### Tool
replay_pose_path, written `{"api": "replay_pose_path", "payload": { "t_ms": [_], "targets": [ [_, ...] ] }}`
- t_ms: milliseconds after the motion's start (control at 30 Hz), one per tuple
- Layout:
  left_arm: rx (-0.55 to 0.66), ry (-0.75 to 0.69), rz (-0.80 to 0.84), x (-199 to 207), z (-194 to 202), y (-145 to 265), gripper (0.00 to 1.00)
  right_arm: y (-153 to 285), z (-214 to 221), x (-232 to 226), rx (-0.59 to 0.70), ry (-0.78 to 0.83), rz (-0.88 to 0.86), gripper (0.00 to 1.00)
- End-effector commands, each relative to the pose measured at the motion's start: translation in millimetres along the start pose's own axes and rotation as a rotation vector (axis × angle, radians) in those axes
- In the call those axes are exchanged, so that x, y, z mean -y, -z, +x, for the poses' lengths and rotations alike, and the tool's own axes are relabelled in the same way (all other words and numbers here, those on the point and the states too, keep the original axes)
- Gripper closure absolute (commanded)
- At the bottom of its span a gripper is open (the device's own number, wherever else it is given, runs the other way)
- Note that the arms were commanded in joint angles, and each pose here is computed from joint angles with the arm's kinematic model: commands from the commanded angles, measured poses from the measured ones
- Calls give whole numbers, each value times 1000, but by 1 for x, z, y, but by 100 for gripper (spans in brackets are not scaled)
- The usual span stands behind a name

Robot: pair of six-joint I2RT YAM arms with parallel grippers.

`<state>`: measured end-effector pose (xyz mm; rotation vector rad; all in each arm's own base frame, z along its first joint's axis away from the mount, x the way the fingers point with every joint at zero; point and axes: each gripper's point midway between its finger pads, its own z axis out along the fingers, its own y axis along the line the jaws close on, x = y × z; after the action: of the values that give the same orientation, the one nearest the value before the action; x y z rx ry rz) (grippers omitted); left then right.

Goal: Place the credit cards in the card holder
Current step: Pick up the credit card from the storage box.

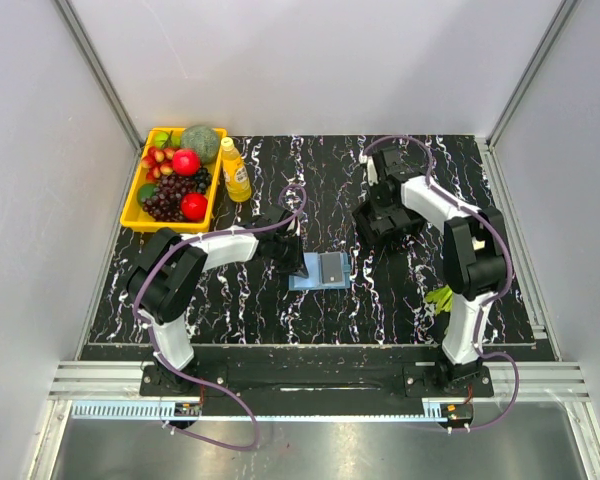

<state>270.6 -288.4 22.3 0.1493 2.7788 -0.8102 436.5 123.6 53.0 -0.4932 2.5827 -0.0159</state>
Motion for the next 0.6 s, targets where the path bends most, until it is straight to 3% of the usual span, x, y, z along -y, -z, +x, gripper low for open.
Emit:
{"api": "replay_pose_path", "payload": {
  "t_ms": [0, 100, 167, 267, 467, 567],
  "targets": [
    [-7, -15, -24, -5, -2, -5, 92, 44, -37, 22, 147, -49, 53, 100],
    [-7, -15, -24, -5, -2, -5, 92, 43, -35, 27, 144, -59, 64, 96],
    [-7, -15, -22, -5, -2, -5, 92, 36, -30, 36, 120, -76, 113, 65],
    [-2, -18, -21, -4, -3, -4, 92, 23, -19, 34, 78, -71, 97, 36],
    [-5, -21, -21, -5, -2, -4, 92, 1, -12, 27, 43, -57, 59, 31],
    [-4, -21, -21, -5, -3, -4, 92, -8, -8, 42, 23, -61, 151, 30]
  ]
}}
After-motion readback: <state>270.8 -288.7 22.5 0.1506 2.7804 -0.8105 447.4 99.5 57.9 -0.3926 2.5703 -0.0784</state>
